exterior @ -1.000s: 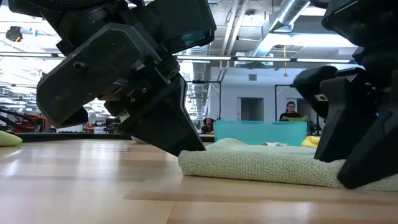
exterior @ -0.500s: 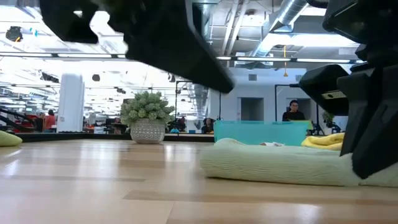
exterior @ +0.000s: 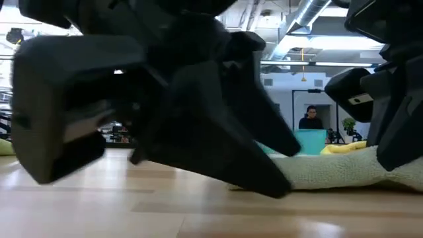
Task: Roll microfiber towels into tight, uniform cylinder then place into a basket
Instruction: Roll the dark green microfiber cloth
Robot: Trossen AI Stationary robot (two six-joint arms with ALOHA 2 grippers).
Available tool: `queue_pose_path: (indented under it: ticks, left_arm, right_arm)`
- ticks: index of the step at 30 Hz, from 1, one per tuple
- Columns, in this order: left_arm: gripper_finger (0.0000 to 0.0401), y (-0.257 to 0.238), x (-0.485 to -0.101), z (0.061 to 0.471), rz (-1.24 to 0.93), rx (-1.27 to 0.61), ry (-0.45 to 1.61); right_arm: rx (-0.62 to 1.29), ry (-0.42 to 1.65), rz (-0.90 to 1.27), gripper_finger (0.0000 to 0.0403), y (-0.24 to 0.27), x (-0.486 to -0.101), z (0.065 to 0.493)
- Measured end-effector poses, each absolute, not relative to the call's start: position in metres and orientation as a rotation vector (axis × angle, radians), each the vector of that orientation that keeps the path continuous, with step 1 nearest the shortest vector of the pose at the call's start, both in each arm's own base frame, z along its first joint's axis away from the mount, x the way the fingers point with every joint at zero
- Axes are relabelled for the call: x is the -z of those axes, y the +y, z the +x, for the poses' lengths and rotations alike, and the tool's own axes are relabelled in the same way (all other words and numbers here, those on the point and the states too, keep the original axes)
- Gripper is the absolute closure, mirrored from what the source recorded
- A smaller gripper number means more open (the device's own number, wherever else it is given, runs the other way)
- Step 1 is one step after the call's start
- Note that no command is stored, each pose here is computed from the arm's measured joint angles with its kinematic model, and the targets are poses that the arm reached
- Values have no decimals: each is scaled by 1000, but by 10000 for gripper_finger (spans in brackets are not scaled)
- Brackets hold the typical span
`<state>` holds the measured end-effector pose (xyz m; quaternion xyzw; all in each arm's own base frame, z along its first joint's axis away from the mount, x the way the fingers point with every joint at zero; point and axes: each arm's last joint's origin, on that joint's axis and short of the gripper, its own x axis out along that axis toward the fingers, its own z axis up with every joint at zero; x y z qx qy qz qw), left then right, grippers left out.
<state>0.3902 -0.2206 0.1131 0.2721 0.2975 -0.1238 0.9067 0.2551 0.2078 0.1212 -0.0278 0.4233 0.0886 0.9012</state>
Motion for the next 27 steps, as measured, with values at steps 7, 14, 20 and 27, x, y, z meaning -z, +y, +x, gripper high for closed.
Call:
queue_pose_path:
  ticks: [7, 14, 20, 27]
  left_arm:
    - [221, -213, -109, 389, 538, 120, 686]
    - [283, -212, -108, 388, 476, 110, 714]
    - [338, -212, -107, 388, 395, 109, 728]
    - [394, -213, -111, 389, 317, 74, 757]
  right_arm:
    - [-186, 880, -52, 384, 208, -121, 255]
    - [-179, 882, -55, 357, 208, -121, 254]
    - [-166, 888, -38, 311, 207, -121, 254]
    - [-139, 1031, -57, 231, 210, -128, 251]
